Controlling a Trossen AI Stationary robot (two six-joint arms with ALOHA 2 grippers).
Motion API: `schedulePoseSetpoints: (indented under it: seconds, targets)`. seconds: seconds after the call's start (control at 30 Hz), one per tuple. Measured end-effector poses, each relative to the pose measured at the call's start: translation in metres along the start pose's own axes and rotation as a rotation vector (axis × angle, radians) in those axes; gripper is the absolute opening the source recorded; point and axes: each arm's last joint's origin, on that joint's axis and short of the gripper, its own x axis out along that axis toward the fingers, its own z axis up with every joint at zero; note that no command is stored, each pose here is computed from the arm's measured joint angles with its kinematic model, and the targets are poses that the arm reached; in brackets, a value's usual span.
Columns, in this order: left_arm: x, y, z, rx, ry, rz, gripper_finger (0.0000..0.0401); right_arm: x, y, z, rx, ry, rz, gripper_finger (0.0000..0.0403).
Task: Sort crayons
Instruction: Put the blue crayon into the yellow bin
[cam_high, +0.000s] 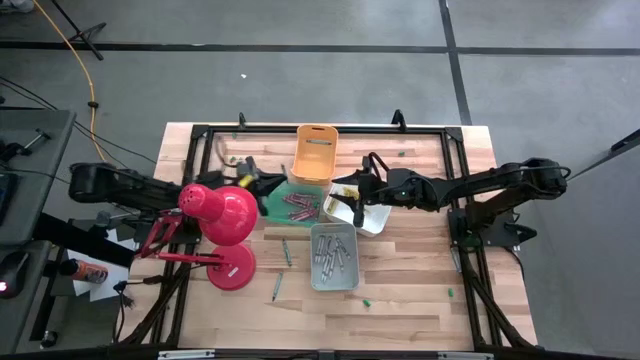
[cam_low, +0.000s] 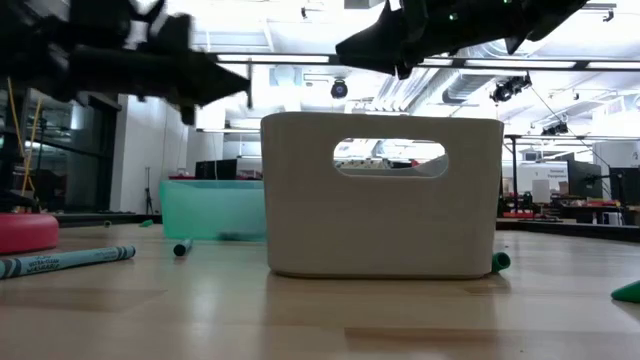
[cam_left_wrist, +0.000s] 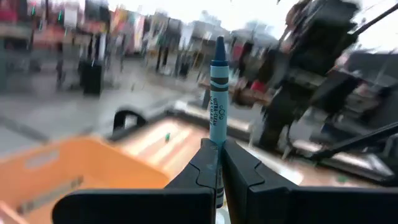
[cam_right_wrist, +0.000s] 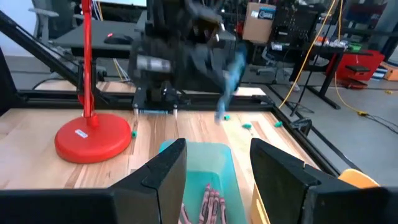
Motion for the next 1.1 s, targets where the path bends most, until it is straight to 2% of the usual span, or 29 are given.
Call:
schedulePoseSetpoints:
  seconds: [0.07,0.17,0.37,0.47,0.63,0.73,0.9,1.1]
  targets:
    - [0.015,-0.001,-0.007,-0.015,0.082,0.055,0.0,0.0,0.0,0.001,-0.001,-0.014,-0.002,0.0172]
    - [0.047,0.001,-0.011,0.03,0.194,0.189,0.0,0.0,0.0,0.002,-0.013,-0.022,-0.003,0.0172]
    - [0.107,0.019,0.011,0.025,0.464,0.389,0.0,0.0,0.0,0.001,-0.015,-0.008,-0.002,0.0172]
    - [0.125,0.027,0.018,0.008,0.548,0.437,0.0,0.0,0.0,0.001,-0.023,-0.006,-0.002,0.0172]
    - [0.145,0.035,0.021,-0.012,0.566,0.429,0.0002,-0.001,0.002,0.001,-0.056,-0.001,-0.041,0.0172]
    - [0.149,0.042,0.017,-0.011,0.578,0.447,0.0017,-0.005,0.004,0.004,-0.081,-0.001,-0.056,0.0172]
    - [0.149,0.048,0.018,-0.005,0.579,0.465,0.0068,-0.022,0.009,0.015,-0.094,0.009,-0.054,0.0172]
    - [0.143,0.047,0.039,0.012,0.526,0.452,0.0133,-0.039,0.018,0.023,-0.108,0.03,-0.06,0.0172]
